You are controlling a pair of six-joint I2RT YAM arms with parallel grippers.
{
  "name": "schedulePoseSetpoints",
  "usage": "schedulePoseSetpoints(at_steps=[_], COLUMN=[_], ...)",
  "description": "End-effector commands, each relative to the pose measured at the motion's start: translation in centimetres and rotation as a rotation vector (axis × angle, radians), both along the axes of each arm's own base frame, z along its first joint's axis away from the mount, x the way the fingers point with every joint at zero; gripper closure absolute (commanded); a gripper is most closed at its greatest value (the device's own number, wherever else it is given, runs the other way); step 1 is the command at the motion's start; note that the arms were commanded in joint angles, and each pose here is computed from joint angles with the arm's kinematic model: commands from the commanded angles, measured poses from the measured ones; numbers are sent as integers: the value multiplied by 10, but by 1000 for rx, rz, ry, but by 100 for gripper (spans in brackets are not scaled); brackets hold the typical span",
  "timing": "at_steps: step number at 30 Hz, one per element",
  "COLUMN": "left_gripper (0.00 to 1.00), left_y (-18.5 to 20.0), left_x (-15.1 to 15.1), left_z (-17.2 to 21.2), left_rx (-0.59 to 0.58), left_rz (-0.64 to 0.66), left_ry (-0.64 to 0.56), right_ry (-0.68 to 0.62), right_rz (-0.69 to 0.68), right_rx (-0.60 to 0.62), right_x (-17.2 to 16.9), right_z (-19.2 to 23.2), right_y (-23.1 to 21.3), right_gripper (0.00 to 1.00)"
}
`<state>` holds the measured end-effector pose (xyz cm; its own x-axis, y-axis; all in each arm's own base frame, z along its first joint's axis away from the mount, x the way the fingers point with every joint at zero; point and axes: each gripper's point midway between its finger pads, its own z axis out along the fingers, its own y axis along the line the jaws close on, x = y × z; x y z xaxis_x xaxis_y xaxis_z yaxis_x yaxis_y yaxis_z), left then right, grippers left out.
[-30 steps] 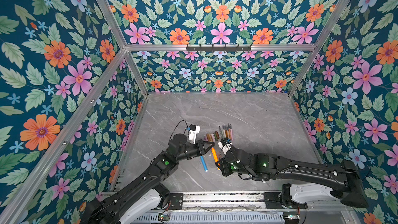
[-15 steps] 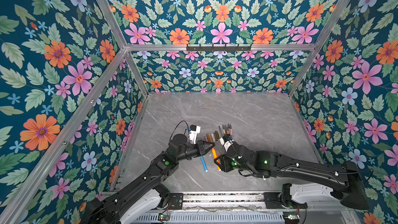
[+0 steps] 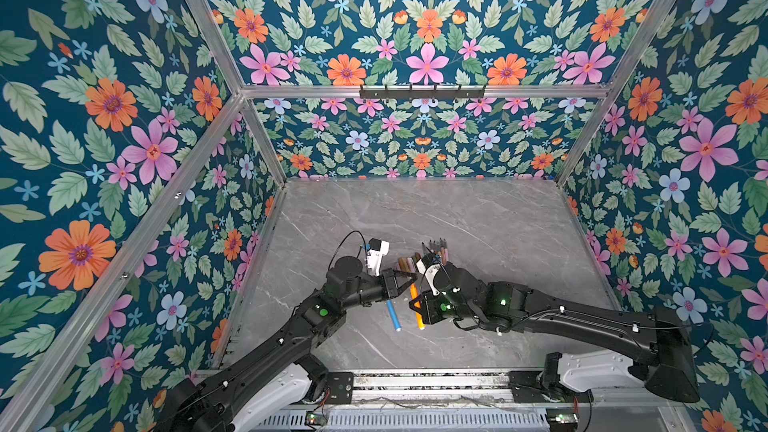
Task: Open the pen caps
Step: 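Pull the cap off with the left gripper while the right holds the highlighter, then set the orange highlighter's cap beside the pink caps and open the left gripper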
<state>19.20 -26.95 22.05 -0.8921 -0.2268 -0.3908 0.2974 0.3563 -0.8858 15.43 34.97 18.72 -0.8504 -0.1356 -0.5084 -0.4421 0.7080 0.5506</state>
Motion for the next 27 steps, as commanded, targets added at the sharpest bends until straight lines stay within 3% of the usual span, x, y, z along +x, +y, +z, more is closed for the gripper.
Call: schedulePoseSetpoints(at_steps=[1, 6, 9, 13, 27], left_gripper=[100, 100, 100, 100, 100], left_y=[-1, 21, 22, 17, 43], left_x=[7, 55, 73, 72, 41], left_z=[15, 28, 38, 25, -100], left_rx=[17, 146, 121, 60, 266], left_rz=[1, 56, 67, 55, 86], left_ry=[-70, -103, -98, -67, 121], right_ry=[33, 18, 27, 1, 30], right_rz=[4, -4, -14, -75, -289], right_rx=[8, -12, -20, -30, -100], right_x=[-6, -27, -35, -30, 10], right_z=[-4, -18, -27, -25, -53], right_y=[-1, -5, -11, -33, -128], right_gripper=[100, 100, 100, 100, 100])
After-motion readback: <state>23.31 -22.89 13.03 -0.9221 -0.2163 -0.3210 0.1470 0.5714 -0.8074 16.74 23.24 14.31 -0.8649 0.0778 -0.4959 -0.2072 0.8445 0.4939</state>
